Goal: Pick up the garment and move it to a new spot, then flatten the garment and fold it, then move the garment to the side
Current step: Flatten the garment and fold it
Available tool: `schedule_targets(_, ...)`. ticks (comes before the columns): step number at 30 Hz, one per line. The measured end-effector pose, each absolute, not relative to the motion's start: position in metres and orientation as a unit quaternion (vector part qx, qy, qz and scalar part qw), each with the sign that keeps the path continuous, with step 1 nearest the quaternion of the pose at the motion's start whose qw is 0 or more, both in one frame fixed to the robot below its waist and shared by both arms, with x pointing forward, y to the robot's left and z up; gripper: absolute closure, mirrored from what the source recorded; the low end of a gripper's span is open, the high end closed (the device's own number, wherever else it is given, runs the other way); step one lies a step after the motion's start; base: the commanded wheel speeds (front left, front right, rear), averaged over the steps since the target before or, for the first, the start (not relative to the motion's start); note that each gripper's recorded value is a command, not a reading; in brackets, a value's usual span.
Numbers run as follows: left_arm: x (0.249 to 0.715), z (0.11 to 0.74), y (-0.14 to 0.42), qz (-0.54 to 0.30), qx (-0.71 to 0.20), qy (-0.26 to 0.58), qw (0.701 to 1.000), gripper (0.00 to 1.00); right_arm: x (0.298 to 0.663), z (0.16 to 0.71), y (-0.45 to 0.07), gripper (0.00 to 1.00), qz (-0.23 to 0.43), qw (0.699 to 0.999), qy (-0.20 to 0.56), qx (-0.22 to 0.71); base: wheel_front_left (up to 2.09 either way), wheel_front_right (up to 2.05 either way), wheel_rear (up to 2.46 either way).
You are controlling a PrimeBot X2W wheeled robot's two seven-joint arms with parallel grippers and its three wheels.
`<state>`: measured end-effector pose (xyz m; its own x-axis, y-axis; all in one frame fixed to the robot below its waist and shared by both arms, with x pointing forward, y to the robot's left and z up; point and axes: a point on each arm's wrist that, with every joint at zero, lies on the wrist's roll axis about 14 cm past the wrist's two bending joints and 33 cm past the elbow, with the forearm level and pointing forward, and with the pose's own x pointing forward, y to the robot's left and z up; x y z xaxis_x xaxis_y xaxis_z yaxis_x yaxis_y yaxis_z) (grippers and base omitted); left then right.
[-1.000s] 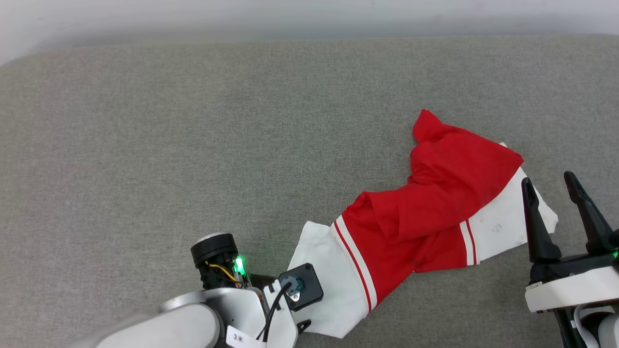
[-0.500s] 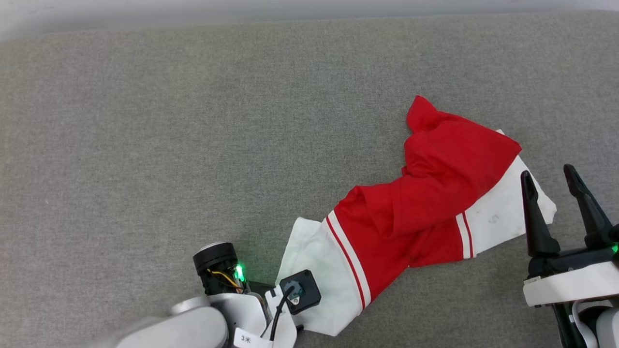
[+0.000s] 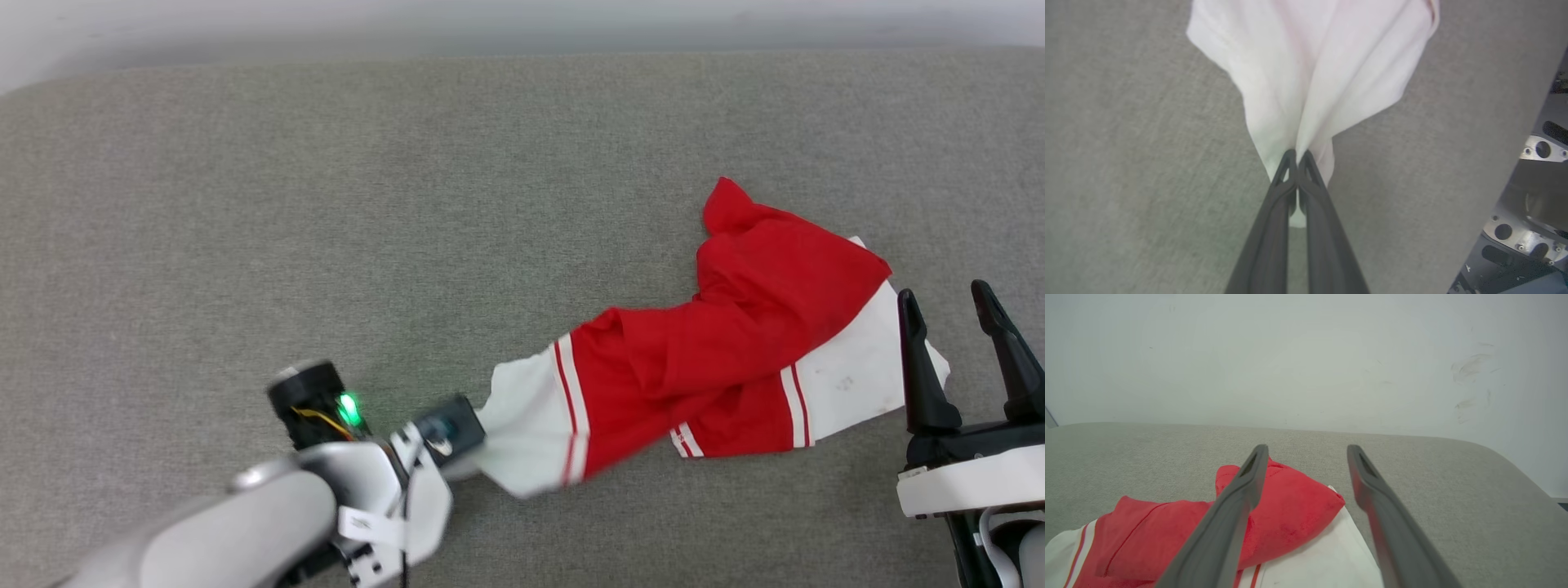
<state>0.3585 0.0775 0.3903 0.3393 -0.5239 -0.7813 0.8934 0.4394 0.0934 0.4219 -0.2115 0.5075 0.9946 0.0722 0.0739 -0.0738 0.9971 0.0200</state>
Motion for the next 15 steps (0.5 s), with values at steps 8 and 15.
schedule_targets(8, 0.401, 0.415, 0.122, -0.368, 0.256, 0.31, 0.838, 1.0, 0.423, 0.51, -0.208, 0.0, 0.04, 0.998, -0.04, 0.014, 0.0, 0.0, 0.0)
schedule_targets(15, 0.416, 0.398, 0.183, -0.285, 0.26, 0.34, 0.858, 1.0, 0.419, 0.498, -0.22, 0.0, 0.024, 0.999, -0.019, 0.01, 0.0, 0.0, 0.0)
